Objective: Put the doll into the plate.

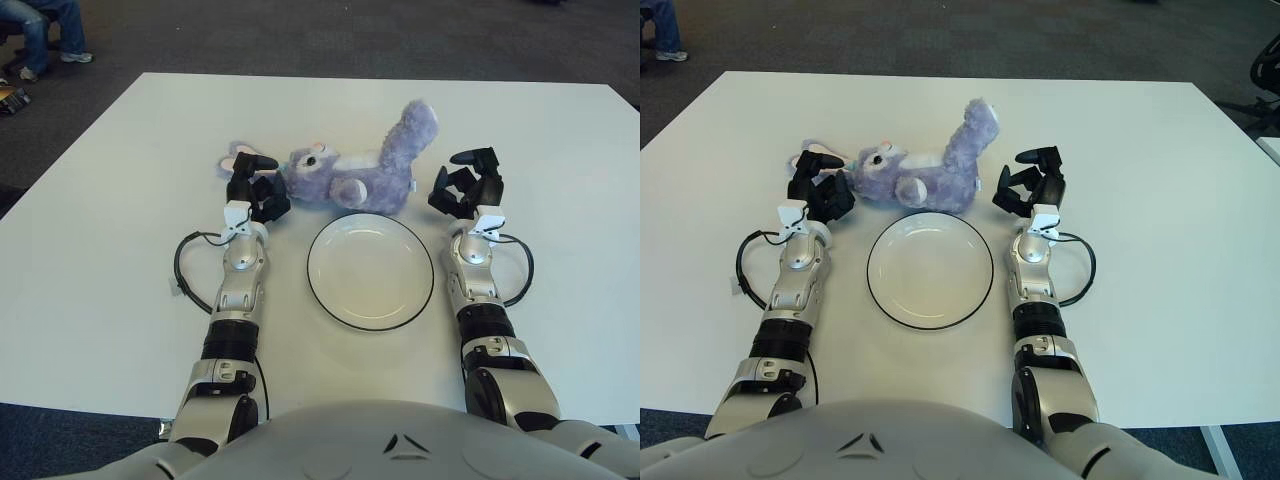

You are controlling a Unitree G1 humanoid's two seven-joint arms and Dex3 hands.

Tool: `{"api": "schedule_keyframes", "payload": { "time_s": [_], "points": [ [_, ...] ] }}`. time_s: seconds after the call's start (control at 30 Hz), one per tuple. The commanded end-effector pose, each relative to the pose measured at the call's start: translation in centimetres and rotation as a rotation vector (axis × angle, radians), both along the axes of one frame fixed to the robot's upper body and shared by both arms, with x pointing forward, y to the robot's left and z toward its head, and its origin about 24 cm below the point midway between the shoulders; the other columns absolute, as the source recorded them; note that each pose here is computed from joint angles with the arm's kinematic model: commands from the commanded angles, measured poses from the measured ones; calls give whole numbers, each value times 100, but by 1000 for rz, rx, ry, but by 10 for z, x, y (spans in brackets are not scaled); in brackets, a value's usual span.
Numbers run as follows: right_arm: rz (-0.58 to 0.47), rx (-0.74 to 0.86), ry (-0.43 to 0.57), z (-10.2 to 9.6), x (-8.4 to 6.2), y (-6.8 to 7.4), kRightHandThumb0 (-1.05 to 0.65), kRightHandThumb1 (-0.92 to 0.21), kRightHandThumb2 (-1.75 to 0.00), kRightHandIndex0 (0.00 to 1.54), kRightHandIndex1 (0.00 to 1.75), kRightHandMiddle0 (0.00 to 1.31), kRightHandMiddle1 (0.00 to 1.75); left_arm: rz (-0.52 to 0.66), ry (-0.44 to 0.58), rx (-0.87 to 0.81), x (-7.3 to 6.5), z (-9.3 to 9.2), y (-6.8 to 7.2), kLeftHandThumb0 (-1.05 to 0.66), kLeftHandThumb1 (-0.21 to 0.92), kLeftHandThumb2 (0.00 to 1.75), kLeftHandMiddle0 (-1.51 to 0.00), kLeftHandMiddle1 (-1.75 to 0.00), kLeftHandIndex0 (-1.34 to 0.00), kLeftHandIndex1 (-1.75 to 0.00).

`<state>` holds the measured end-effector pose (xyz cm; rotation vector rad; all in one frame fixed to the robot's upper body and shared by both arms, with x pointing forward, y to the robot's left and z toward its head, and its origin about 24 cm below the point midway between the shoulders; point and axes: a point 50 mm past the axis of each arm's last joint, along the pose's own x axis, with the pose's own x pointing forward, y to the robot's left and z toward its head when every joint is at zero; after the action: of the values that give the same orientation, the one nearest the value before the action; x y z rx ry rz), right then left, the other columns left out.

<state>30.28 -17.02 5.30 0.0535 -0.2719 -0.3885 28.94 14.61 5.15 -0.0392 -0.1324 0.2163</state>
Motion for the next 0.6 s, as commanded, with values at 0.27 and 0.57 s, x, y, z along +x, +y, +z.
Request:
{"api": "schedule_keyframes", "payload": {
  "time_s": [0.27,0.57],
  "points": [
    [-13,-25,52,-9,-6,-6,-2,-28,-132,73,165,41,167,8,-107,38,0,4,3,-40,60,96,-88,-175,-39,-175],
    [-11,-27,56,-9,-6,-6,-2,-28,-132,73,164,41,168,-4,-321,149,-4,10,3,-37,77,73,-82,-175,-29,-175]
  ]
}}
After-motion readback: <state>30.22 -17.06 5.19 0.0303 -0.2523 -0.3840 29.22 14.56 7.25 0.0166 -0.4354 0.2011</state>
